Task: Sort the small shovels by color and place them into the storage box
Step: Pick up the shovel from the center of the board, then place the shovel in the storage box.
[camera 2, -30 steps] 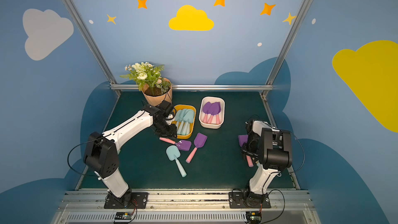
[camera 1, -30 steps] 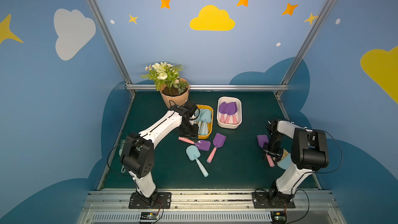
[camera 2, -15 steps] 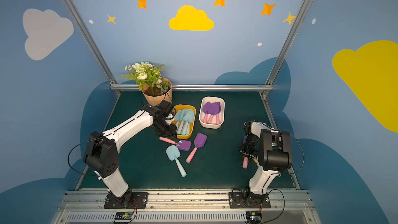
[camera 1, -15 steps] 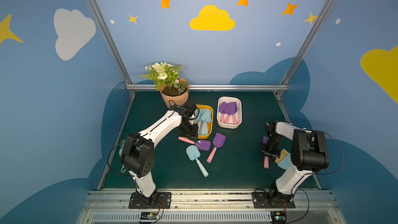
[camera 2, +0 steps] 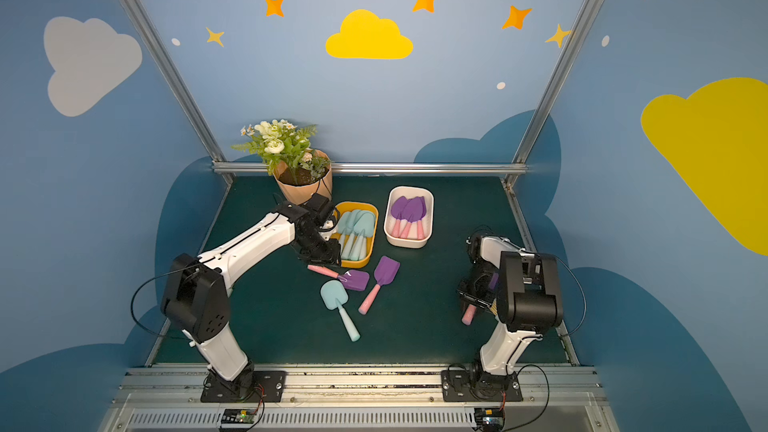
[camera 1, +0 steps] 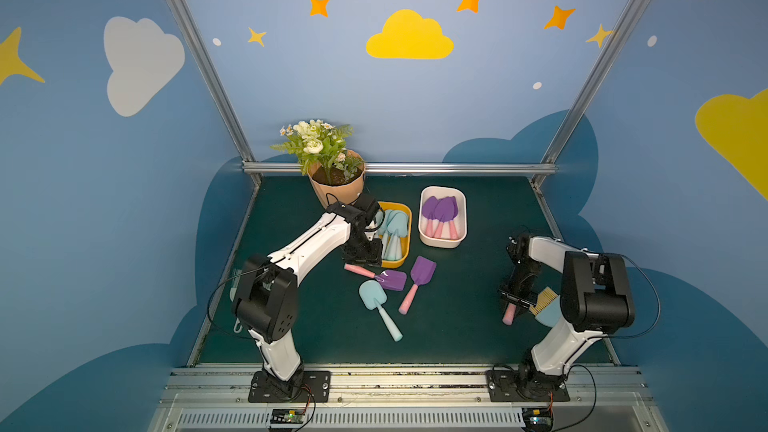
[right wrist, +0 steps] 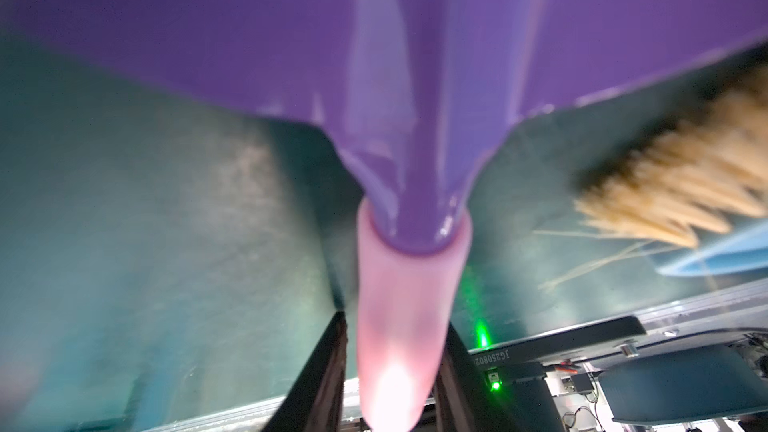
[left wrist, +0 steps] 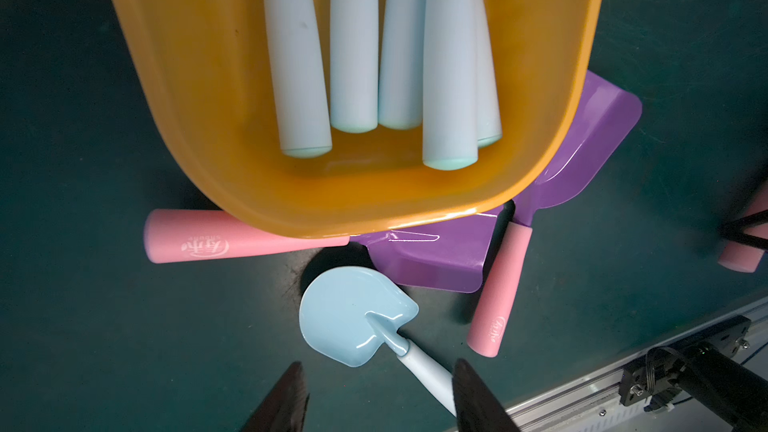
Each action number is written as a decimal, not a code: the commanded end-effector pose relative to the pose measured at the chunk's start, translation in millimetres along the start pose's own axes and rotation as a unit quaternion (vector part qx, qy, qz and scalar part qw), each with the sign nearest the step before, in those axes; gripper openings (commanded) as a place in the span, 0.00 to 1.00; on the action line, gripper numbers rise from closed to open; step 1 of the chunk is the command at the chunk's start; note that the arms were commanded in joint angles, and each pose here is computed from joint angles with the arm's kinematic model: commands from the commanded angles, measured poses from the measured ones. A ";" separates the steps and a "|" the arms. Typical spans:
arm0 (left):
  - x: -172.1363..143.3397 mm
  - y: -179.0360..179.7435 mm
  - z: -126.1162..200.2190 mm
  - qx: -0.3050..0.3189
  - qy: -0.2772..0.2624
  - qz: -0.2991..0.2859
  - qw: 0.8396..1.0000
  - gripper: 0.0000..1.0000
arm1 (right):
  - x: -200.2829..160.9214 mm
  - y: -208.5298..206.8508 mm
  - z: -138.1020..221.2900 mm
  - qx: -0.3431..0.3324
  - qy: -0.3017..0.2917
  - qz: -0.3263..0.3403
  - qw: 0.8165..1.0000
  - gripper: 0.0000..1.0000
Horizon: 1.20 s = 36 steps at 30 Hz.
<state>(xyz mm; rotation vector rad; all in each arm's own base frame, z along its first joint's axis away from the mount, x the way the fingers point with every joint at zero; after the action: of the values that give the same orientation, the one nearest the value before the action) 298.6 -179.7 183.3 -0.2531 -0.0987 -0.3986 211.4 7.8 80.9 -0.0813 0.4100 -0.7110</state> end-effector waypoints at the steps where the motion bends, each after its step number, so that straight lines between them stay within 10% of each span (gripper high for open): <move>1: -8.2 0.6 8.4 -0.001 0.002 0.004 1.000 0.48 | -6.0 -0.6 0.5 0.006 0.002 -0.005 1.000 0.30; 11: -18.0 -0.9 25.8 0.007 -0.009 0.008 1.000 0.48 | -17.5 -0.1 30.6 -0.006 -0.046 0.016 0.999 0.11; 36: -61.6 -8.5 68.8 0.030 -0.030 0.053 0.998 0.48 | -41.4 91.7 221.5 0.043 -0.187 0.143 0.971 0.08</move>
<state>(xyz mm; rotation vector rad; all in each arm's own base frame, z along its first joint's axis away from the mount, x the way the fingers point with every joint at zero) 246.0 -151.9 235.8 -0.2214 -0.1637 -0.2999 328.6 85.5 272.8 -0.0285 -0.0192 -0.4450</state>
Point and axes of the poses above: each gripper's point midway between its finger pads, its own z axis back along the fingers, its own y axis along the line the jaws close on, x = y × z, the point moved 7 cm from there along z, back along the fingers, and after that the axes turned 14 degrees about -z, right-handed, at the moved point
